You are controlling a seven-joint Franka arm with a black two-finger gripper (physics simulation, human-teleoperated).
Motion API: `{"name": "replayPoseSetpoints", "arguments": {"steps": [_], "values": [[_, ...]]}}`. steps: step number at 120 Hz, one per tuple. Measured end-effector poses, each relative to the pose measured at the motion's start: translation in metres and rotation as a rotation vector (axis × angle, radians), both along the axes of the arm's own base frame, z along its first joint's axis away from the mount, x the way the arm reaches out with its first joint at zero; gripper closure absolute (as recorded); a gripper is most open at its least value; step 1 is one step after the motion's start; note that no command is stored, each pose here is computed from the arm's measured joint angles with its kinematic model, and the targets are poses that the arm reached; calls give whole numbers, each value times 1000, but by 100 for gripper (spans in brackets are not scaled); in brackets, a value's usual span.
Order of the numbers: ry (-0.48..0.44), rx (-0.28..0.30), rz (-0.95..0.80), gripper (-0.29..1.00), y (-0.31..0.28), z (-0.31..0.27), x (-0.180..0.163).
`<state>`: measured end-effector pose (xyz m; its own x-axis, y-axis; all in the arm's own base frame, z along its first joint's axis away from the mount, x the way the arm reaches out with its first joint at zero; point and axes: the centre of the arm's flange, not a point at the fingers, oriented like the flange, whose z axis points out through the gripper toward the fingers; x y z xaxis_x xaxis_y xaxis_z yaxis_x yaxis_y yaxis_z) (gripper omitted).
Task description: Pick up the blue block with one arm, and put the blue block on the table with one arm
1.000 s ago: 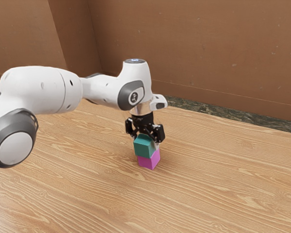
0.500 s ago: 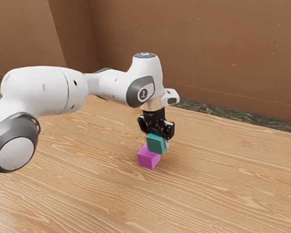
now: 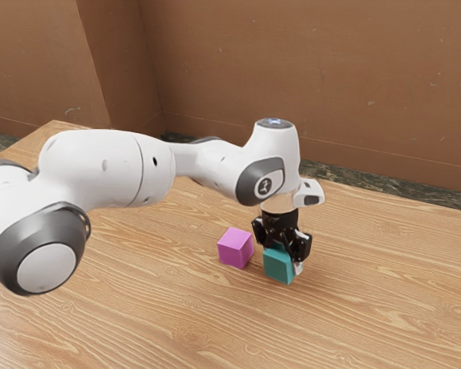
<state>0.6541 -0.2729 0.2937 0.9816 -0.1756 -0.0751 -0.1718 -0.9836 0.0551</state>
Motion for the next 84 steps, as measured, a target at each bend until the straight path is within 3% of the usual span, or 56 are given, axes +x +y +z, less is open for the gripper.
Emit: {"name": "replayPoseSetpoints", "arguments": {"steps": [25, 35, 51, 84], "values": [[27, -2, 14, 39, 0, -18, -1], [34, -7, 18, 26, 0, -22, -1], [30, -19, 17, 15, -1, -19, 2], [-32, -34, 4, 4, -2, 26, 18]]}}
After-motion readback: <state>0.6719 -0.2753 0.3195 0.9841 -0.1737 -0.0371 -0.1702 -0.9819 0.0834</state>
